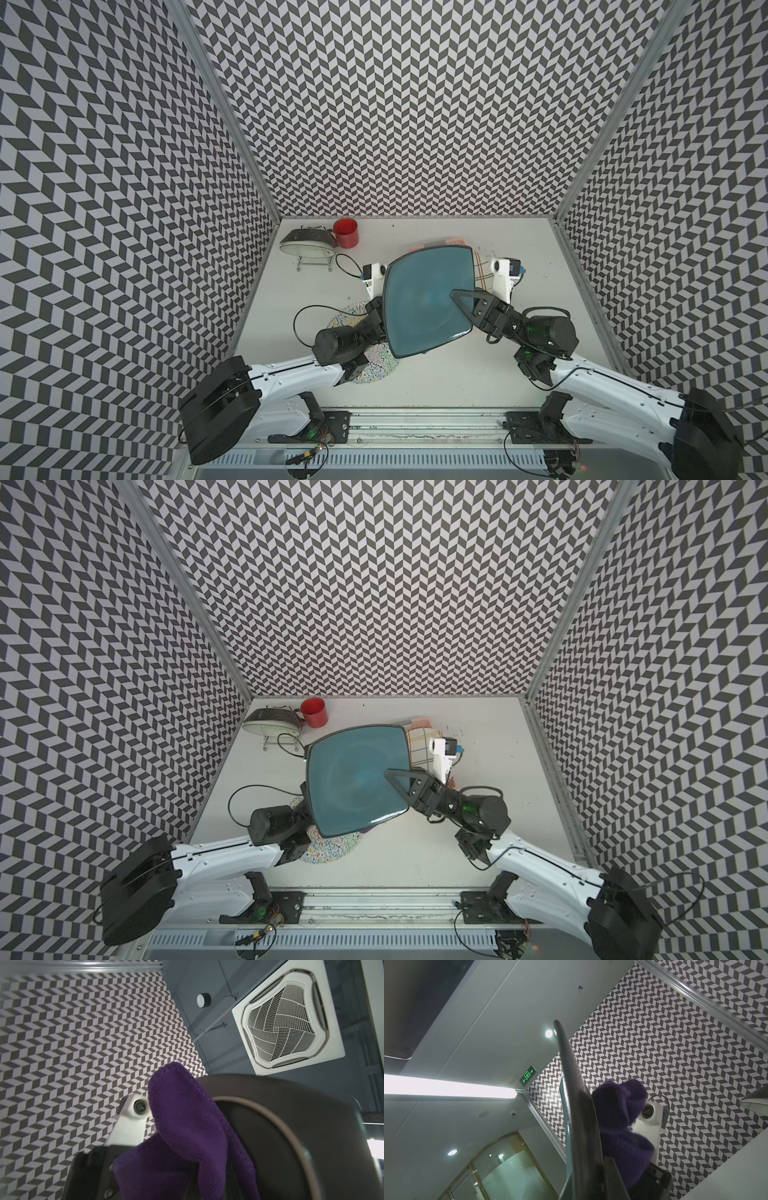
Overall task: Wipe the wet plate dry
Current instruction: Wipe the plate with towel, then place the plate on the plate.
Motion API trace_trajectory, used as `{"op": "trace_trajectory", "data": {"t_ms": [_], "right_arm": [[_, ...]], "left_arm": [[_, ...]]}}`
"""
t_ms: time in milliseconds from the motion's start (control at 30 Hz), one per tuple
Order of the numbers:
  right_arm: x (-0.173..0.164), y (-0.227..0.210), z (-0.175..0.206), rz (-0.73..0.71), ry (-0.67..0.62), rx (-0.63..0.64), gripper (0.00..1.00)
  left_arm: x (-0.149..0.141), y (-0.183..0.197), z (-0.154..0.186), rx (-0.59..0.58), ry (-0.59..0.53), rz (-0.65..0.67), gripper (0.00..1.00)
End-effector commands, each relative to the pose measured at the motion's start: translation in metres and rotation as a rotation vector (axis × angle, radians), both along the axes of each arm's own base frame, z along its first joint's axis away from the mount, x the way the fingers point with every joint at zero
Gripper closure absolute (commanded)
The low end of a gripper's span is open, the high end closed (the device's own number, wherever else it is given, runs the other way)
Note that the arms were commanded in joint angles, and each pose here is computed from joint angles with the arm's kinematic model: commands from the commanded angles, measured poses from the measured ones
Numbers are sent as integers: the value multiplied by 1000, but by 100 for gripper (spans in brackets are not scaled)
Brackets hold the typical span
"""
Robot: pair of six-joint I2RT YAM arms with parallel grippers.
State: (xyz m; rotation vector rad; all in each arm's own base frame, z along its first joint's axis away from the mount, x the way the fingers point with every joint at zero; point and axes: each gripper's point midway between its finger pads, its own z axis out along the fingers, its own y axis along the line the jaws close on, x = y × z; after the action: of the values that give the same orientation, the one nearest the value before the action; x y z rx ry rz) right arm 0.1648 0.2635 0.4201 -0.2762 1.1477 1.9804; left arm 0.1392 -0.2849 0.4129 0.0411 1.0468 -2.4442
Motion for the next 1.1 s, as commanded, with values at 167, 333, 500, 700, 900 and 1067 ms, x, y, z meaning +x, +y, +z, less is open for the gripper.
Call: {"op": "trace_trajectory", "data": {"t_ms": [167, 333, 500, 700, 900, 1067], "right_arm": [[92, -91, -1, -479, 151, 22, 100], [116, -93, -53, -646, 230, -269, 100], [103, -52, -92, -533, 250, -374, 100], [67, 22, -131, -382, 301, -417, 100], [55, 100, -187, -313, 401, -528, 100], [54, 151, -217, -255, 415, -591, 100]], "left_arm": [[-26, 25, -15, 71, -170, 129, 100], [28, 45, -51, 617, -220, 663, 100], [49, 90, -40, 817, -224, 918, 100], [59, 107, -32, 956, -216, 1013, 100], [65, 104, -35, 1031, -220, 1017, 100], [65, 106, -39, 1038, -216, 1022, 100]]}}
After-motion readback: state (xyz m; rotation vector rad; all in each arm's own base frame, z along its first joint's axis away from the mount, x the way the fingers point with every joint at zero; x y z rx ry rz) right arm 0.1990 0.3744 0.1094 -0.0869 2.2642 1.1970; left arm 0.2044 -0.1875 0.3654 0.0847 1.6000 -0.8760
